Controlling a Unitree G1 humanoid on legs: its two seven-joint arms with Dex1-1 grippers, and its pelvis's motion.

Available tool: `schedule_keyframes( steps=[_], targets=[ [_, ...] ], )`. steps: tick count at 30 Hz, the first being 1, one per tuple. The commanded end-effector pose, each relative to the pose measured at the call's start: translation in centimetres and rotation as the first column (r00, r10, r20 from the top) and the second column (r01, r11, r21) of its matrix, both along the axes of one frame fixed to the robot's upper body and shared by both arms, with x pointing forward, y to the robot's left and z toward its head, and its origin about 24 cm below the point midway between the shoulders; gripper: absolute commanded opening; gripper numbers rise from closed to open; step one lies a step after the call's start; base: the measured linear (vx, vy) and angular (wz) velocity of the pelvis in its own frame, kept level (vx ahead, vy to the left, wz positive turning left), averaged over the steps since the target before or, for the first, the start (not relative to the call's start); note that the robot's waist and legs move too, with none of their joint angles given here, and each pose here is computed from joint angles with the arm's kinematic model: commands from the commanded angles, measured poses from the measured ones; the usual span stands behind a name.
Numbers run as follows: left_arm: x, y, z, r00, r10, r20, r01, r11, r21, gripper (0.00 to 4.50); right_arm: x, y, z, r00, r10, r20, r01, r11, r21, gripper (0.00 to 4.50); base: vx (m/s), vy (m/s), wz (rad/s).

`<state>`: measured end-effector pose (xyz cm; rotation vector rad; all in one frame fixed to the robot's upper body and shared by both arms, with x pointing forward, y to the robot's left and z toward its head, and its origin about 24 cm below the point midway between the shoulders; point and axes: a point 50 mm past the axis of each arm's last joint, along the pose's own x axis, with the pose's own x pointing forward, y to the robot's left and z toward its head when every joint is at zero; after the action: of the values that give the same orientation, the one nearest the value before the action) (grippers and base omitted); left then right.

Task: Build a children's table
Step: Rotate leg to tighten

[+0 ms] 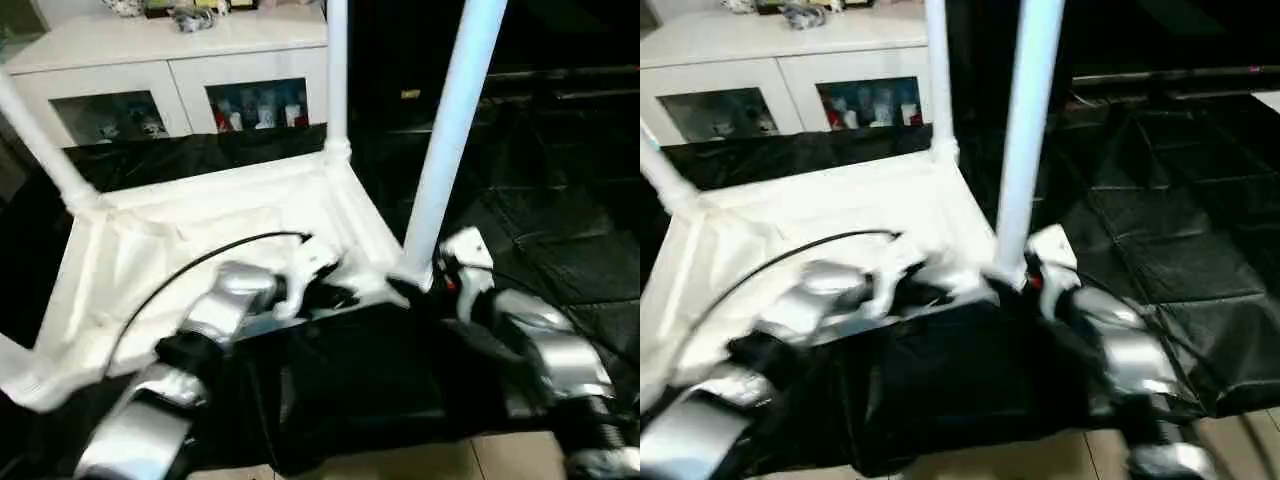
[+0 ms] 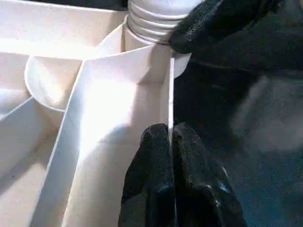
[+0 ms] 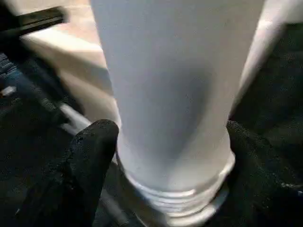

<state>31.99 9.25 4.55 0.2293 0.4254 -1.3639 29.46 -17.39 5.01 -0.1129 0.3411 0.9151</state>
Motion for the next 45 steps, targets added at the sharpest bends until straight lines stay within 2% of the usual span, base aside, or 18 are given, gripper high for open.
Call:
schedule_keyframes(
  steps=[1,4,5,6,12,16,17,18,22,24,26,28,29,30,32,33,36,45],
  targets=[
    [-0.2,-1.1,1.8,0.994,-0.103,0.033,0.105,0.991,-0.080,0.00,-0.7,1.3,-0.2,0.992,0.125,-0.023,-0.125,0.992,0.019,3.58,0.000,0.000,0.00],
    [-0.3,-0.3,1.8,0.993,-0.120,0.018,0.121,0.990,-0.068,0.00,-0.8,0.6,-0.1,0.989,0.146,-0.032,-0.145,0.989,0.013,3.58,0.000,0.000,0.00],
    [-0.3,-0.2,1.8,0.993,-0.116,0.017,0.117,0.991,-0.067,0.00,-0.8,0.5,0.0,0.989,0.147,-0.033,-0.146,0.989,0.019,3.33,0.000,0.000,0.00],
    [-0.3,-0.1,1.8,0.993,-0.113,0.016,0.114,0.991,-0.066,0.00,-0.8,0.4,0.1,0.988,0.150,-0.037,-0.149,0.988,0.028,3.33,0.000,0.000,0.00],
    [-0.2,-0.2,1.9,0.996,-0.088,0.021,0.090,0.994,-0.069,0.00,-1.0,1.0,-0.1,0.984,0.172,-0.050,-0.170,0.984,0.047,2.97,0.000,0.000,0.00],
    [0.5,-0.9,1.9,0.999,-0.006,0.054,0.010,0.998,-0.067,0.00,-0.5,1.4,-0.9,0.997,0.064,-0.045,-0.063,0.998,0.017,2.82,0.000,0.000,0.00],
    [1.1,-1.3,1.9,0.995,0.061,0.077,-0.056,0.996,-0.069,0.00,0.1,1.4,-1.6,0.998,-0.048,-0.049,0.048,0.999,0.000,2.80,0.000,0.000,0.00],
    [1.2,-1.5,1.8,0.993,0.081,0.083,-0.076,0.995,-0.069,0.00,0.3,1.4,-1.8,0.996,-0.080,-0.051,0.080,0.997,-0.004,2.80,0.000,0.000,0.00],
    [2.5,-3.3,1.9,0.962,0.242,0.125,-0.234,0.969,-0.074,0.00,1.5,2.0,-3.3,0.931,-0.359,-0.069,0.359,0.933,-0.020,2.79,0.000,0.000,0.00],
    [2.6,-3.8,1.9,0.956,0.266,0.127,-0.257,0.963,-0.079,0.00,1.7,2.2,-3.5,0.909,-0.408,-0.078,0.408,0.913,-0.023,2.79,0.000,0.000,0.00],
    [2.7,-5.3,2.1,0.949,0.290,0.124,-0.279,0.955,-0.099,0.00,2.0,3.9,-3.7,0.895,-0.440,-0.079,0.441,0.898,-0.011,2.79,0.000,0.000,0.00],
    [2.5,-6.1,2.2,0.953,0.276,0.121,-0.264,0.958,-0.111,0.00,2.0,5.2,-3.4,0.913,-0.401,-0.077,0.404,0.914,0.030,2.79,0.000,0.000,0.00],
    [2.5,-6.1,2.2,0.953,0.276,0.121,-0.264,0.958,-0.111,0.00,2.0,5.2,-3.4,0.913,-0.401,-0.077,0.404,0.914,0.030,2.79,0.000,0.000,0.00],
    [2.4,-6.3,2.2,0.958,0.260,0.120,-0.246,0.962,-0.116,0.00,1.9,5.9,-3.0,0.927,-0.361,-0.100,0.369,0.925,0.091,3.13,0.000,0.000,0.00],
    [2.3,-6.4,2.2,0.961,0.248,0.119,-0.234,0.965,-0.118,0.00,1.8,6.1,-2.7,0.936,-0.334,-0.108,0.346,0.930,0.122,3.48,0.000,0.000,0.00],
    [2.2,-6.2,2.2,0.967,0.226,0.116,-0.212,0.970,-0.121,0.00,1.7,6.1,-2.5,0.951,-0.296,-0.091,0.306,0.944,0.127,3.48,0.000,0.000,0.00],
    [1.5,-5.1,2.1,0.988,0.116,0.103,-0.104,0.987,-0.119,0.00,0.7,5.2,-1.7,0.994,-0.108,-0.034,0.111,0.990,0.090,3.69,0.000,0.000,0.00],
    [0.2,-1.9,1.8,0.997,-0.059,0.056,0.064,0.994,-0.085,0.00,-0.9,2.3,-0.6,0.993,0.118,-0.022,-0.118,0.993,0.032,3.69,0.000,0.000,0.00]
  ],
)
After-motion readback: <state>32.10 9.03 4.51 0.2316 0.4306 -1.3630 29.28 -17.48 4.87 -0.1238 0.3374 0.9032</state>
